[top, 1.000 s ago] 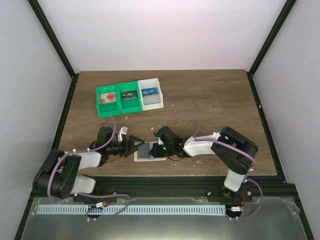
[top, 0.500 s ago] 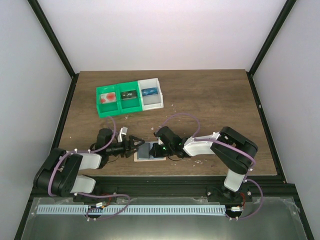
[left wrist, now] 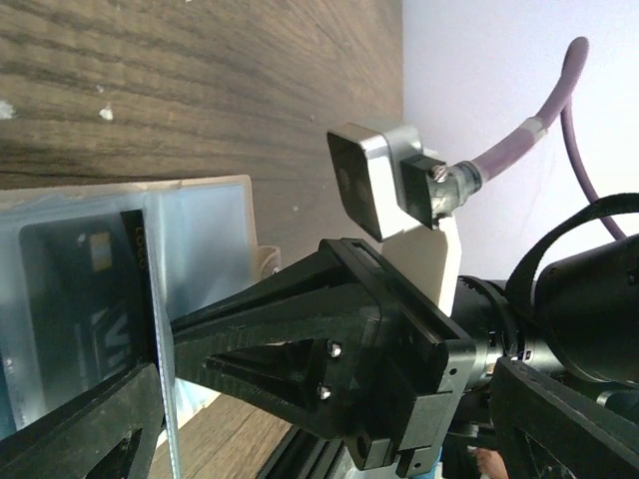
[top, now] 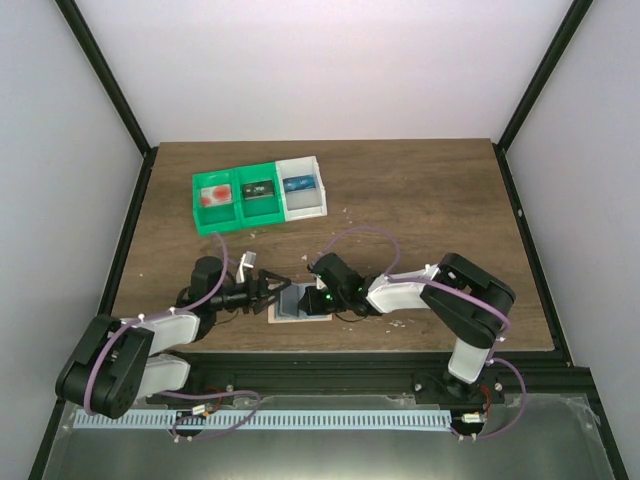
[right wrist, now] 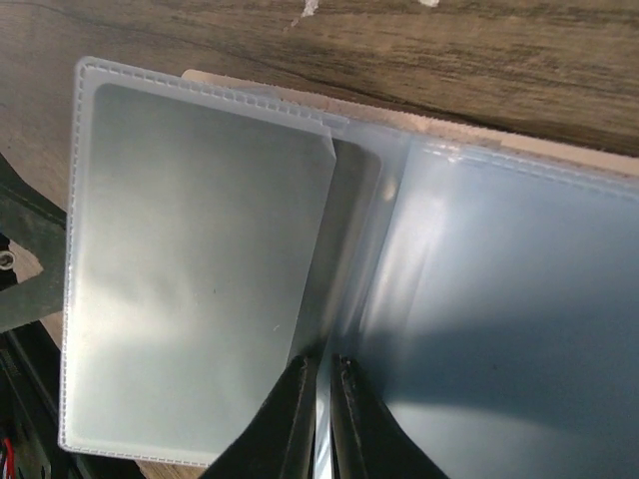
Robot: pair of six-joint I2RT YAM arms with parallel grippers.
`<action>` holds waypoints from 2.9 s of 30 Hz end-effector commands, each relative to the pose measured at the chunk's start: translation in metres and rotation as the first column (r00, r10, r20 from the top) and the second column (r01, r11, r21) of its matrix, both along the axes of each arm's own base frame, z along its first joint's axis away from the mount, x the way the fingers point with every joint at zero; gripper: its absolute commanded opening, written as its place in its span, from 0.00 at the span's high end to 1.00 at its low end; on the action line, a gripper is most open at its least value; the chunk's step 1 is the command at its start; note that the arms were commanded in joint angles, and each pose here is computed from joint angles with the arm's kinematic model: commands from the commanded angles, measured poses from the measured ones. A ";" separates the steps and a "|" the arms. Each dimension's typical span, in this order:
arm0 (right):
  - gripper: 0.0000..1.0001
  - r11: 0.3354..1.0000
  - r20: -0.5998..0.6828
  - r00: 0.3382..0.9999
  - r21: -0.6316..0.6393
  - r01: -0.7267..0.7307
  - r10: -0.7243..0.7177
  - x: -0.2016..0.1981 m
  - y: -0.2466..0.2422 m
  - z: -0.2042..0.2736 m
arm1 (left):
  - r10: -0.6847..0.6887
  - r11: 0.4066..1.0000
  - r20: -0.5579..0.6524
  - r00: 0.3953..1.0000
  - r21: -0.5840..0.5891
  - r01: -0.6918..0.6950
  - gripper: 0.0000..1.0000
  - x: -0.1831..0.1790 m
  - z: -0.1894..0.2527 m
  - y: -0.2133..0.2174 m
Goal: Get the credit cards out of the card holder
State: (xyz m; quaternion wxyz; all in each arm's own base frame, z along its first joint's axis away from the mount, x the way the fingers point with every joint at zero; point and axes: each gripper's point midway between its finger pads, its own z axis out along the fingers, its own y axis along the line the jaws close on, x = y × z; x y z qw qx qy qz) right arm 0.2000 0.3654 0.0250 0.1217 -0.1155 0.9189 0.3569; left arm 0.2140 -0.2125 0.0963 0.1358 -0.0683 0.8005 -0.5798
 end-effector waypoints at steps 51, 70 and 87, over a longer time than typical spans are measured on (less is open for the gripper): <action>0.76 0.996 0.221 0.971 0.027 0.089 -0.093 0.009 -0.036 0.054 | -0.033 0.980 0.050 0.998 0.198 0.023 0.55 0.016 -0.017 -0.030; 0.84 0.986 0.123 0.988 -0.124 0.108 -0.093 -0.002 -0.055 -0.010 | -0.072 0.976 -0.011 0.997 0.203 0.073 0.61 0.000 -0.059 -0.028; 0.85 0.987 0.118 0.989 -0.121 0.108 -0.093 -0.003 -0.055 -0.011 | -0.086 0.981 0.022 0.996 0.173 0.081 0.70 0.002 -0.063 -0.033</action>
